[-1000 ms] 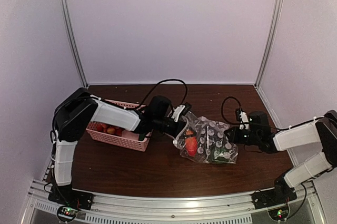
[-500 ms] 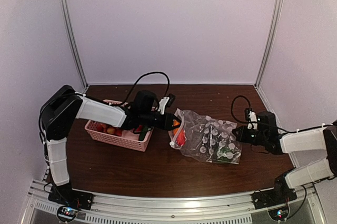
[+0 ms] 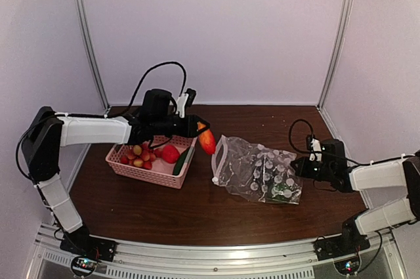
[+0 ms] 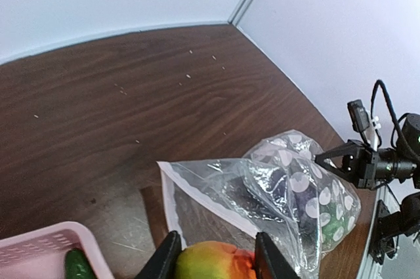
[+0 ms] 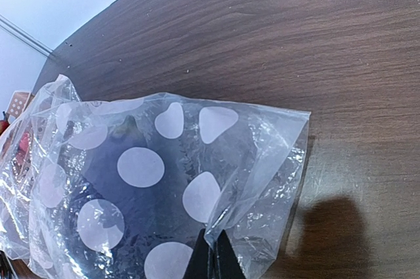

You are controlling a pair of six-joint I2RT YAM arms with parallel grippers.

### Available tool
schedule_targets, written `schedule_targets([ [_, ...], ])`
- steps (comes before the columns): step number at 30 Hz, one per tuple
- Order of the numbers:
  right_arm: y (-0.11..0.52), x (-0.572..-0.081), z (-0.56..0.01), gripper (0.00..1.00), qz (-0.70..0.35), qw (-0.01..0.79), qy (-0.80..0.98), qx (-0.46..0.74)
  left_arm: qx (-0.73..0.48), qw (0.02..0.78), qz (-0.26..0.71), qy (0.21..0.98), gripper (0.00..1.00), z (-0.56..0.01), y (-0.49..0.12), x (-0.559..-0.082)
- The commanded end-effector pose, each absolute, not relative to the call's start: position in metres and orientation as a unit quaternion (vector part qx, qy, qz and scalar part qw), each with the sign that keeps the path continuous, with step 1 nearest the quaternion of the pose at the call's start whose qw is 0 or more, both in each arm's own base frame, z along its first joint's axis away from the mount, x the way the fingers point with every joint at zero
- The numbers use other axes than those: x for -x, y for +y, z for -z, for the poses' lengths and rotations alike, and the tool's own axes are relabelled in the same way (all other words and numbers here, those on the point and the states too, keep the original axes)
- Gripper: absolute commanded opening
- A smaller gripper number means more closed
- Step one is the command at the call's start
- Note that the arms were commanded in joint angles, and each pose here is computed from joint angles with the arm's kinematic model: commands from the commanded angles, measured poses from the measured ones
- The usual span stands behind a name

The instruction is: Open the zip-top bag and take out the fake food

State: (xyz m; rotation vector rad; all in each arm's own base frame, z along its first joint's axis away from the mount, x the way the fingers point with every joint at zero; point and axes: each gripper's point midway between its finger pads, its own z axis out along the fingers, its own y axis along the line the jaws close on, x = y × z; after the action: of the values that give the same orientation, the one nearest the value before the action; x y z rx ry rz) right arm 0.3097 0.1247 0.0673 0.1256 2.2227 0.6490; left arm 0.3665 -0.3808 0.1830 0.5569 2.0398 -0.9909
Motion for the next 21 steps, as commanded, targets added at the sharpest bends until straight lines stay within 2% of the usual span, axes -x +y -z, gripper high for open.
schedule_targets([
  [1, 0.119, -0.308, -0.064, 0.0, -0.245, 0.402, 0.881, -0.051, -0.213, 0.427, 0.316, 0.82, 0.12, -0.2, -0.341, -0.378],
  [10, 0.125, -0.308, -0.067, 0.0, -0.259, 0.403, 0.877, -0.037, -0.222, 0.413, 0.192, 0.862, 0.17, -0.195, -0.273, -0.368],
  [21, 0.131, -0.31, -0.074, 0.0, -0.27, 0.405, 0.873, -0.023, -0.227, 0.356, 0.1, 0.901, 0.17, -0.145, -0.246, -0.368],
])
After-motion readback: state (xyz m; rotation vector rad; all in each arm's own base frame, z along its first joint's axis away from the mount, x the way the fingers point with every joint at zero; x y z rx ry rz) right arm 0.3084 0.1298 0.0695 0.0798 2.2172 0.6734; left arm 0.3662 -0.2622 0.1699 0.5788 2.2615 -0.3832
